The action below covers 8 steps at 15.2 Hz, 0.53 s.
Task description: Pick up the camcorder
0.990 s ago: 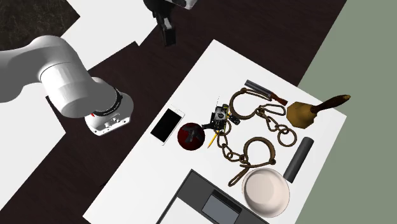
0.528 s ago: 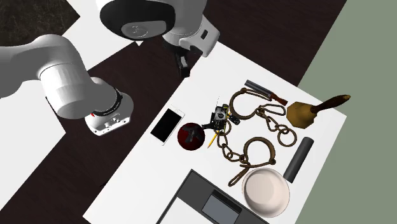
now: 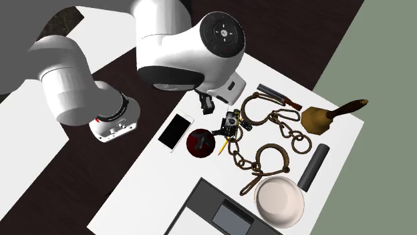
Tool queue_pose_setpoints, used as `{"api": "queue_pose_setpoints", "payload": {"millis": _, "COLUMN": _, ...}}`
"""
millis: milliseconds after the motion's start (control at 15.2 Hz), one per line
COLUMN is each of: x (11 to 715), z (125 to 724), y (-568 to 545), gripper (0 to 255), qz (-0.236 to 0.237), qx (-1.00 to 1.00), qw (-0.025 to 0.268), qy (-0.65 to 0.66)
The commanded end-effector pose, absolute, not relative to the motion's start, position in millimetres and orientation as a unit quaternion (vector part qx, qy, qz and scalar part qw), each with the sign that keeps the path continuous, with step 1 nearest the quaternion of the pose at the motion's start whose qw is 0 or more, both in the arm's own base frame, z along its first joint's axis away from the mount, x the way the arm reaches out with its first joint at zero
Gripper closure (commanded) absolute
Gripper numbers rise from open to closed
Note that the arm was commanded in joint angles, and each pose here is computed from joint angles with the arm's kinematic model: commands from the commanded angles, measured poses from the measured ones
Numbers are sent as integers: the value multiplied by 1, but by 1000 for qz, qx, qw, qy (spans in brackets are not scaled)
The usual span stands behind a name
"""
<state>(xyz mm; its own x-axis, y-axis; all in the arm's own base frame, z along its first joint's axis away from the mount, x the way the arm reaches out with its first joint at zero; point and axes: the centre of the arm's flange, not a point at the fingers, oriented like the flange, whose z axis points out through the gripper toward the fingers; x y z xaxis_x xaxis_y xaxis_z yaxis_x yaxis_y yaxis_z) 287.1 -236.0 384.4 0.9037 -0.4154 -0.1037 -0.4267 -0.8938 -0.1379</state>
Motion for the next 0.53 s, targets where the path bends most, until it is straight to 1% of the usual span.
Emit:
{"api": "queue_pose_setpoints", "payload": {"millis": 0, "x": 282, "z": 366, "y": -257, "gripper": 0, "qz": 33, "qx": -970, "qw": 79, "qy": 227}}
{"api": "queue_pose_setpoints", "payload": {"millis": 462, "x": 262, "z": 311, "y": -330, "gripper": 0, "qz": 25, "qx": -961, "qw": 82, "qy": 264}}
